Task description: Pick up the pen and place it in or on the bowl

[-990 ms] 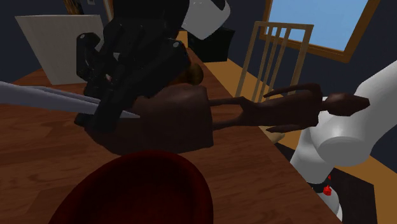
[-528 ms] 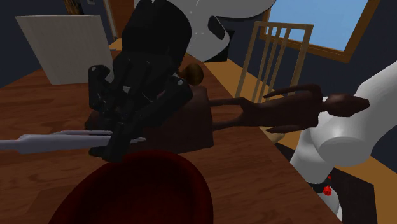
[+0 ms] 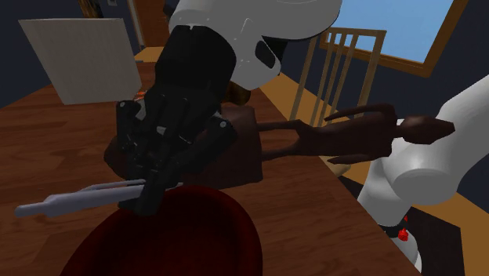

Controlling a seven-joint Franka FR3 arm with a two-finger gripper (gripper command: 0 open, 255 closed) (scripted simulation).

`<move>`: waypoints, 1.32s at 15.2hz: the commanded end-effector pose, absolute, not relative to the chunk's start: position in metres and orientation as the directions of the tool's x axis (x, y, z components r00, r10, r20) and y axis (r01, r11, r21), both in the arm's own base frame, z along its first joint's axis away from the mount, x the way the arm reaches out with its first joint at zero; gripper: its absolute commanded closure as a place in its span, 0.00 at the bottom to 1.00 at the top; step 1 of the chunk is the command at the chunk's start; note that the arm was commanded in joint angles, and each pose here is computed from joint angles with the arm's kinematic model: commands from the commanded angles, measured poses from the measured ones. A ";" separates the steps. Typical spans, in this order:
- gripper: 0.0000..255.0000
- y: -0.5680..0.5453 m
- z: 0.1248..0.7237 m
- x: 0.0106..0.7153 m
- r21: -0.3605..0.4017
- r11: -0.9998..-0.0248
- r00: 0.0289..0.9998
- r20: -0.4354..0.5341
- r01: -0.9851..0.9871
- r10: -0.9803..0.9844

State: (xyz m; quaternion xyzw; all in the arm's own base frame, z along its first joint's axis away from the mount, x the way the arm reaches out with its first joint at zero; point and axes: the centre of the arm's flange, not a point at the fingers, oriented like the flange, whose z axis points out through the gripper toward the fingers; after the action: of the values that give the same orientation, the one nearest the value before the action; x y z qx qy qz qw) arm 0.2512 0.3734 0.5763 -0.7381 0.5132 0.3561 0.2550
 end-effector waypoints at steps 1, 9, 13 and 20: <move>1.00 0.373 0.576 0.251 -0.011 -0.343 0.220 -0.787 -0.939 -0.576; 0.00 0.364 0.584 0.255 -0.011 -0.343 0.220 -0.787 -0.939 -0.576; 0.00 0.336 0.607 0.264 -0.011 -0.343 0.220 -0.787 -0.939 -0.576; 0.00 0.336 0.607 0.264 -0.011 -0.343 0.220 -0.787 -0.939 -0.576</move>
State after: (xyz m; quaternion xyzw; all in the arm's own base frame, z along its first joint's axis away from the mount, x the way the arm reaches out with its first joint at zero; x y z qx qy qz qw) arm 0.2643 0.3364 0.6070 -0.7381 0.5132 0.3560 0.2551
